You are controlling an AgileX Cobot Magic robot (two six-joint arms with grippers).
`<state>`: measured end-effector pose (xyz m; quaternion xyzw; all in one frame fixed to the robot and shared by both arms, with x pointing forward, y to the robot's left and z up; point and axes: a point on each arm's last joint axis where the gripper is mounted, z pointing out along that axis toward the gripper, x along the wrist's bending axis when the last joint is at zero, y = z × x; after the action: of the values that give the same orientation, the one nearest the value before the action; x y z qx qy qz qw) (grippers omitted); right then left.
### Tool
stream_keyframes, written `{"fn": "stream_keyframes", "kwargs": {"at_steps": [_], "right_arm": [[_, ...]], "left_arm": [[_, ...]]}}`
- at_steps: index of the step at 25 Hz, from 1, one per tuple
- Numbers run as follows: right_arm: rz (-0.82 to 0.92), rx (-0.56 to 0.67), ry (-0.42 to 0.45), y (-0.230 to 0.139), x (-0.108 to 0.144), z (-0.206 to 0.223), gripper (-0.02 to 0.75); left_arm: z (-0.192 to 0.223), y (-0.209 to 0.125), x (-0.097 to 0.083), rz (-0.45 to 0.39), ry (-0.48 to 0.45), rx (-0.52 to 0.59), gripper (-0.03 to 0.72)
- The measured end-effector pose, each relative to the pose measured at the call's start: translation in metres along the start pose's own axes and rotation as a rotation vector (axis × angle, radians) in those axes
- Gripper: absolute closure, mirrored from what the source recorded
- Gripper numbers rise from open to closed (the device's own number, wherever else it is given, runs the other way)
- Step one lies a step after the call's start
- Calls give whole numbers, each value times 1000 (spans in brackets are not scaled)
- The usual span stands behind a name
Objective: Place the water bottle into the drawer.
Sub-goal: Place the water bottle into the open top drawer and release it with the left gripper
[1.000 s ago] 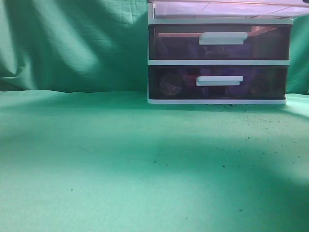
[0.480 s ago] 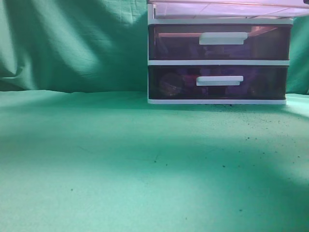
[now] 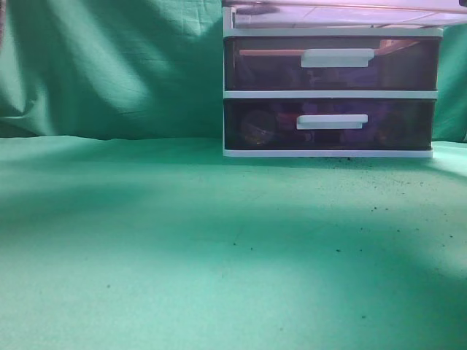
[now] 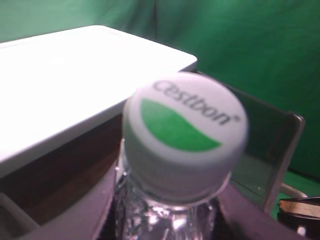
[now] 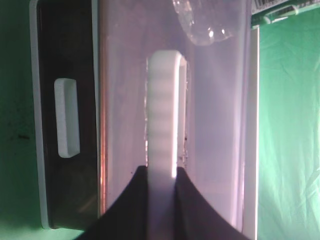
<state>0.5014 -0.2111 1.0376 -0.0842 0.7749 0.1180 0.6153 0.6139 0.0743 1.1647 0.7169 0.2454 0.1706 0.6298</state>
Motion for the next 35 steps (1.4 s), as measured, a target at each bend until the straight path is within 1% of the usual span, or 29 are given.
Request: {"fn": "stream_keyframes", "kwargs": {"at_steps": [4,6,12,16,17,20,22,24,25,28,29,30,31,32,33,34,35], "right_arm": [[2,1,0,0,0,0,643],[2,1,0,0,0,0,643],[-3,-2,5,0,0,0,643],[-6,-2,21,0,2,0,643],[-6,-2,21,0,2,0,643],[-9,-2,25,0,3,0,643],[-9,-2,27,0,3,0,643],[-9,-2,31,0,4,0,643],[-9,-2,31,0,4,0,643],[-8,-1,35,0,5,-1,643],[-8,-1,35,0,5,-1,643],[-8,-1,35,0,5,-1,643],[-6,0,35,0,5,-1,643],[-5,0,36,0,5,-1,643],[-2,1,38,0,5,-1,643],[-2,1,38,0,5,-1,643],[0,2,38,0,5,-1,643]], "left_arm": [[0,1,6,12,63,-15,447],[2,-1,8,10,76,-13,447],[11,-21,11,-14,61,38,447],[11,-23,8,-17,24,50,447],[11,-23,6,-18,9,53,372],[10,-25,1,-22,-55,69,214],[11,-24,-3,-39,-86,64,90],[11,-22,-3,-72,-92,43,32],[11,-20,-3,-87,-94,30,47],[10,-13,-4,-100,-99,0,47],[11,-9,-7,-97,-106,-11,118],[12,-6,-11,-95,-115,-18,137],[13,-3,-16,-87,-129,-28,119],[15,-1,-21,-72,-141,-35,119],[17,1,-27,-40,-155,-40,119],[19,1,-34,1,-171,-43,161],[22,2,-39,36,-176,-47,146]]}}
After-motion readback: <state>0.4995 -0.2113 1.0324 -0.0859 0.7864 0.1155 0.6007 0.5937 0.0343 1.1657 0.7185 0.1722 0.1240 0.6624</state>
